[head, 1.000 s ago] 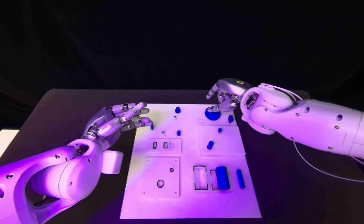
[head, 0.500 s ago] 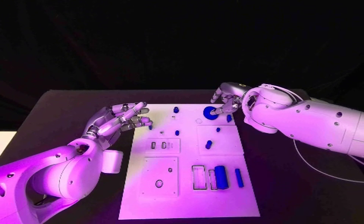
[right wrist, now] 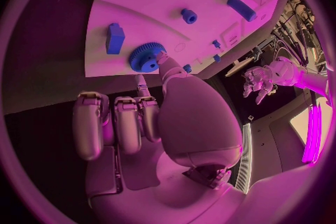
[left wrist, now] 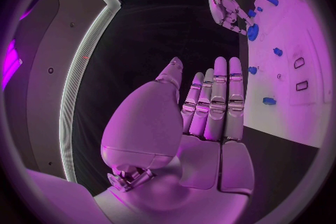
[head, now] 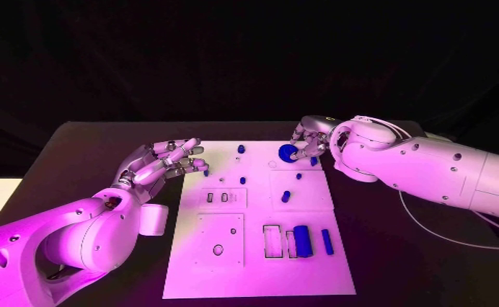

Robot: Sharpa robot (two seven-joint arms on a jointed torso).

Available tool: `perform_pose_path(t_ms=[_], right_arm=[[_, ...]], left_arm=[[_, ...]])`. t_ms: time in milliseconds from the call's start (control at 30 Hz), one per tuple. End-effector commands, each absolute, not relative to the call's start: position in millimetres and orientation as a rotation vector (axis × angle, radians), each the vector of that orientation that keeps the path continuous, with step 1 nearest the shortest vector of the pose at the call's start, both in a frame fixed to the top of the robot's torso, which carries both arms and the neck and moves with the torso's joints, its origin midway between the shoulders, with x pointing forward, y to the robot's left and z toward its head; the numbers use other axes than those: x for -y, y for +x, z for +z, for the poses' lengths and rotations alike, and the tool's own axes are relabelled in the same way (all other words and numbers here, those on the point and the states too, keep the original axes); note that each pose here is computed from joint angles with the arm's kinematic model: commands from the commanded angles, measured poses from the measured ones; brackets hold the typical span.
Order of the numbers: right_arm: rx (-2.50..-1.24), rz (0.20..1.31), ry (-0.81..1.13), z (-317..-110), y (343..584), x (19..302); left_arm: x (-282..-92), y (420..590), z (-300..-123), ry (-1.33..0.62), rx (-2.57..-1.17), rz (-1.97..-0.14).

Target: Assemble the parts on the task board

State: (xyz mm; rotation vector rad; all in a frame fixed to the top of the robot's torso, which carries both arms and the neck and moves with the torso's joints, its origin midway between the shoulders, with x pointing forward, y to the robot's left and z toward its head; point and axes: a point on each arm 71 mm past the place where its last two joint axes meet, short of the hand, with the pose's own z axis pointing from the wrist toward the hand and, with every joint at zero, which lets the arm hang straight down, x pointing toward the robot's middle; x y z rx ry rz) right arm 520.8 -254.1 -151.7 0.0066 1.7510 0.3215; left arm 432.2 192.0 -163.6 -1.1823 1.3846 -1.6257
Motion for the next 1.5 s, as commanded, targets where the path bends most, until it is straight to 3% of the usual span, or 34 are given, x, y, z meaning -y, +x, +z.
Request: perform_pose_path(t_ms=[33,967,1233,1500], right_arm=[[-1.760,0.298,-0.020,-153.6,521.6,252.4],[-1.798,0.270,-0.041,-164.0,525.4,248.7],[-1.717,0.274,-0.099,-161.0,522.4,240.5],[-1.589,0.348,-0.150,-150.7,510.3,216.6]], left_arm=[[-189.7,431.8,-162.3,-1.175,-1.389,-1.653],[-190.5,432.5,-162.9,-1.178,-1.392,-1.650],[-190.4,432.3,-162.9,-1.177,-1.393,-1.651],[-190.0,432.1,-162.8,-1.177,-1.393,-1.652]])
